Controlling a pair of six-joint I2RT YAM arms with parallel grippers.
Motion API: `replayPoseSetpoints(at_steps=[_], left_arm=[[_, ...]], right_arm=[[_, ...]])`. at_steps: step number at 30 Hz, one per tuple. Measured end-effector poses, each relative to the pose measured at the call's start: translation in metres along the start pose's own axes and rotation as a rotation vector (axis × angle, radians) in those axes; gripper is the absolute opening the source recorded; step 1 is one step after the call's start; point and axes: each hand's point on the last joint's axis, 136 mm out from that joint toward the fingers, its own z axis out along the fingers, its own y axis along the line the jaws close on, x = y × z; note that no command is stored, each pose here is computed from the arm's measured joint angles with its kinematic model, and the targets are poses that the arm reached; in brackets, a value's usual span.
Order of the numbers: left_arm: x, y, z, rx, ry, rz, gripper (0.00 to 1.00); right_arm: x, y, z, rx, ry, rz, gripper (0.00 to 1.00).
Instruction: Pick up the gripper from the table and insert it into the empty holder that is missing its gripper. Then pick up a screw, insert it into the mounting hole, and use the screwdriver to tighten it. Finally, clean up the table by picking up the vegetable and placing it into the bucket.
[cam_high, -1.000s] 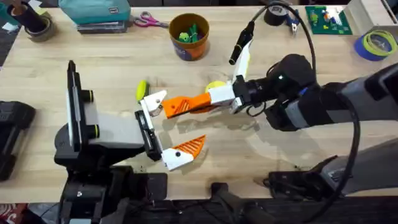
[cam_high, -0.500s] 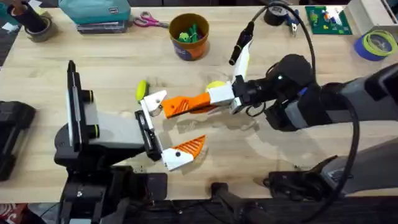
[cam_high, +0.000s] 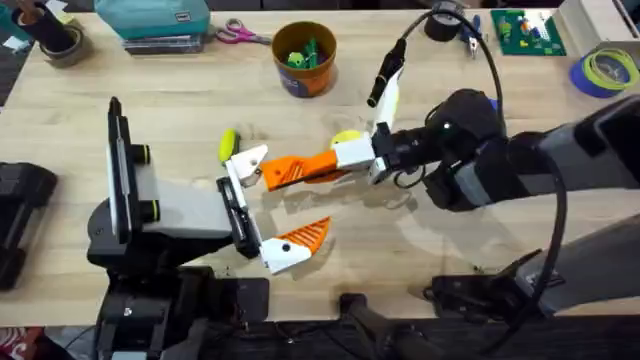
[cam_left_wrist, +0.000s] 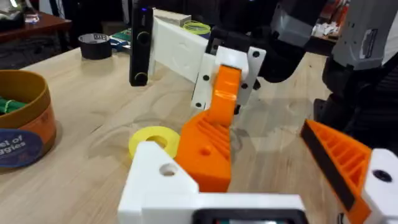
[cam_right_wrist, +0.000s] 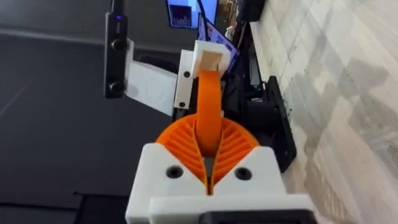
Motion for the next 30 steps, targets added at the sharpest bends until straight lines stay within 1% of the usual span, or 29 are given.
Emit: replayPoseSetpoints(at_steps=[18, 30], left_arm=[[0.0, -0.0001, 0.0, 0.0, 0.0, 0.0, 0.985], [-0.0001, 0.0008, 0.0, -0.004, 0.0, 0.0, 0.985]], right_arm=[[0.0008, 0.0012, 0.0047, -0.003, 0.004, -0.007, 0.01], [-0.002, -0.0002, 0.0092, -0.002, -0.015, 0.0, 0.01]])
